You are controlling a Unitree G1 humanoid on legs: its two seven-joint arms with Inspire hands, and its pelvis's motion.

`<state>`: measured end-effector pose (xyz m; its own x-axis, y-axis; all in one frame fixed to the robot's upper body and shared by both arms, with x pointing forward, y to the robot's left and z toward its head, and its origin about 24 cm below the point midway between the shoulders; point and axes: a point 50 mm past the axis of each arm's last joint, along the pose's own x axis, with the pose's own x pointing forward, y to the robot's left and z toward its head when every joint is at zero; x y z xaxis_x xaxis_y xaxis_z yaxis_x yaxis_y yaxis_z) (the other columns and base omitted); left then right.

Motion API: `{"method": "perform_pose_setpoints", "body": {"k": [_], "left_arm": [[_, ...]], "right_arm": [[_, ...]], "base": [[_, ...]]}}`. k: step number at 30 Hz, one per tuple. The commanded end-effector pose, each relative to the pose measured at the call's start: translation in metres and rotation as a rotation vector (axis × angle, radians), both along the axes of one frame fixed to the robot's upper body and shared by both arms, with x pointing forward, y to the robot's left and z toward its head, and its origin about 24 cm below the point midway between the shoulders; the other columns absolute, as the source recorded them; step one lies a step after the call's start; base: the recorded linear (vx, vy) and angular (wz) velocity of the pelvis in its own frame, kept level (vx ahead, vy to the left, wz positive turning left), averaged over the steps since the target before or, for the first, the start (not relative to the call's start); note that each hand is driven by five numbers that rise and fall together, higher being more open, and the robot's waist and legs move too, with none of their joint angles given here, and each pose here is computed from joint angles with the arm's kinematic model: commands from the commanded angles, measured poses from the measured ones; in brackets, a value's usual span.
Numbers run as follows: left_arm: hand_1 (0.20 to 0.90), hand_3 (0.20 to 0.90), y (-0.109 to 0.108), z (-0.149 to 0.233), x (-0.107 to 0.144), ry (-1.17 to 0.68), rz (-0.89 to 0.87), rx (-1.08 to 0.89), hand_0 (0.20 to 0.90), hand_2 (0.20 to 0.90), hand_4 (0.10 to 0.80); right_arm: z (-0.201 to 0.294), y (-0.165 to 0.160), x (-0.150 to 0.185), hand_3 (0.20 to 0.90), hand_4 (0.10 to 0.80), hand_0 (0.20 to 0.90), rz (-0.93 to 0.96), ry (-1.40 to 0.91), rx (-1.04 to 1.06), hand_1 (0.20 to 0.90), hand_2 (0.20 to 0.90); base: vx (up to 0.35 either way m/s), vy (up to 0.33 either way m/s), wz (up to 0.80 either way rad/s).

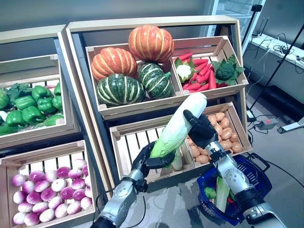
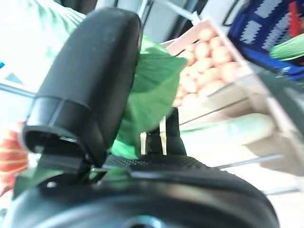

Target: Put vegetables into the basket

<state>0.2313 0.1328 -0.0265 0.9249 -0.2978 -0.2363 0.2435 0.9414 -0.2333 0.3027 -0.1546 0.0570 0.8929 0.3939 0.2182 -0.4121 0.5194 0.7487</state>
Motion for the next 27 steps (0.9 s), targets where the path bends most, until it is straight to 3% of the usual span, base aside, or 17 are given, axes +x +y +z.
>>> {"method": "perform_pose_setpoints", "body": {"k": [1, 6, 14, 19, 27], "left_arm": [[0.9, 0.9, 0.006, 0.006, 0.009, -0.06, -0.032, 0.076, 0.9, 0.9, 0.8], [0.9, 0.9, 0.025, -0.008, 0.001, 0.026, 0.053, 0.101, 0.9, 0.9, 0.8], [0.9, 0.9, 0.07, -0.025, -0.013, 0.122, 0.33, 0.05, 0.9, 0.9, 0.8], [0.9, 0.9, 0.083, -0.026, -0.016, 0.13, 0.421, 0.037, 0.9, 0.9, 0.8], [0.9, 0.9, 0.087, -0.02, -0.014, 0.11, 0.428, 0.012, 0.9, 0.9, 0.8]], "right_arm": [[0.06, -0.023, 0.02, 0.3, 0.4, 0.3, -0.128, -0.282, 0.185, 0.3, 0.3], [0.041, -0.049, 0.007, 0.3, 0.4, 0.3, -0.22, -0.25, 0.169, 0.3, 0.3], [0.019, -0.092, -0.021, 0.3, 0.4, 0.3, -0.381, -0.22, 0.103, 0.3, 0.3], [0.015, -0.109, -0.03, 0.3, 0.4, 0.3, -0.463, -0.203, 0.089, 0.3, 0.3], [0.013, -0.122, -0.038, 0.3, 0.4, 0.3, -0.518, -0.214, 0.024, 0.3, 0.3]], "base": [[0.013, -0.017, -0.05], [0.015, -0.026, -0.06], [0.015, -0.065, -0.1], [0.003, -0.102, -0.07], [-0.032, -0.133, -0.24]]}}
